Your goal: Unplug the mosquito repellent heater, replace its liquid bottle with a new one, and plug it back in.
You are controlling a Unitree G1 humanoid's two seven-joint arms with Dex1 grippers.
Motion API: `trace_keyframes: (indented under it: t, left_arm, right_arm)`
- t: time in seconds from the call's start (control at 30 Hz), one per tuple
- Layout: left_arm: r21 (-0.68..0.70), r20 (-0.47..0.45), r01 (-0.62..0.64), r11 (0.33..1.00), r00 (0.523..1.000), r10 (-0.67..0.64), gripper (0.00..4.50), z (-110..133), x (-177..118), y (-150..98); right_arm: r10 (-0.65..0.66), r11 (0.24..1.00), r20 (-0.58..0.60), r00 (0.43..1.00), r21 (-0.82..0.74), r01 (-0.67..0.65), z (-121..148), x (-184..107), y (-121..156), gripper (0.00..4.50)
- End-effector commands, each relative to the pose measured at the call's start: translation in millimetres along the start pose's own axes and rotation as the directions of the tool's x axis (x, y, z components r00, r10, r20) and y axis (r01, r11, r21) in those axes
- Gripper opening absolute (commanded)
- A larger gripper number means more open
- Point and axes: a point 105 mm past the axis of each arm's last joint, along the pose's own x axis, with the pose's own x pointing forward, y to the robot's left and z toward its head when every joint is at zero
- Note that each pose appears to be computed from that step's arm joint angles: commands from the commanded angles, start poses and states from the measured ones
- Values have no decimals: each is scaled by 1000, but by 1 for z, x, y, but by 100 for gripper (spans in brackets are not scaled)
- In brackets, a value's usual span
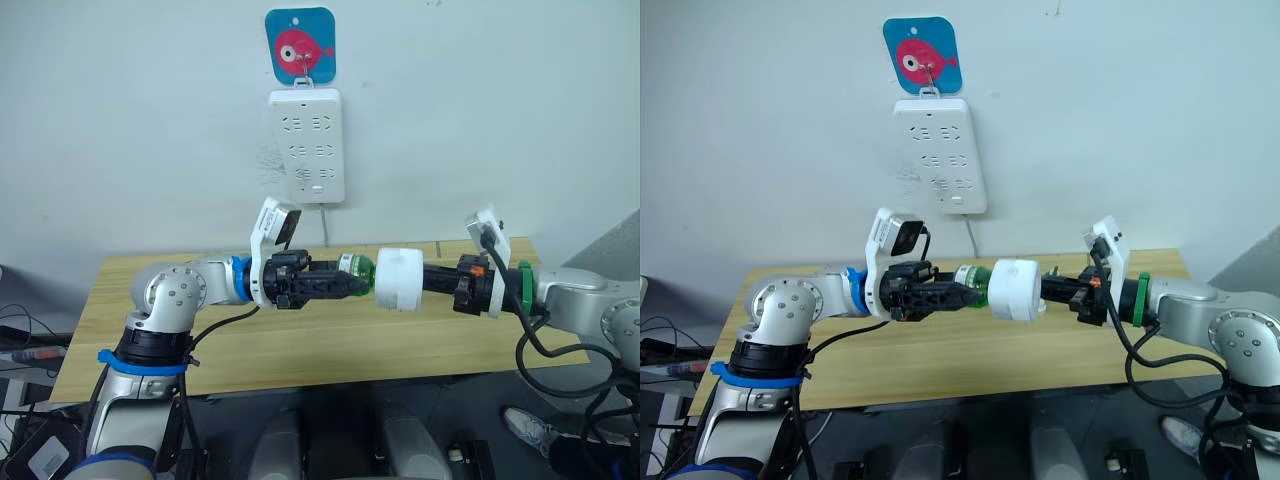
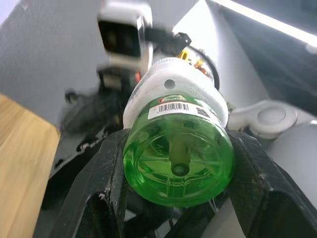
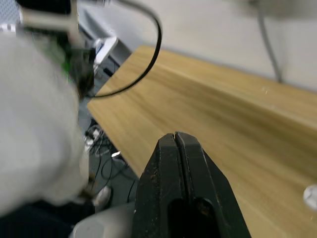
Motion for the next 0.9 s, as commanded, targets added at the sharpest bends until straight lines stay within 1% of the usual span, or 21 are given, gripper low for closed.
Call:
trace_keyframes:
  t: [0.03, 0.2, 0.47, 0.73, 0.9]
  left_arm:
    - [24, 34, 8, 1000, 999, -9, 234, 10, 1, -4]
    - [38, 43, -45, 998, 998, 43, 234, 8, 1, 5]
    - [78, 44, -99, 992, 994, 96, 234, 6, 2, 15]
    - [138, -5, -106, 985, 994, 108, 234, -1, 2, 17]
    - [187, -57, -90, 978, 993, 102, 234, -7, 3, 16]
  right_arm:
    - [103, 994, 4, 995, -30, -103, 6, -3, 25, 0]
    - [196, 980, 52, 979, -44, -194, 17, -5, 45, 0]
    - [238, 971, 87, 967, -32, -236, 24, -7, 56, 0]
    - [224, 974, 128, 966, 9, -227, 31, -7, 54, 0]
    - [211, 975, 153, 965, 37, -219, 37, -7, 52, 0]
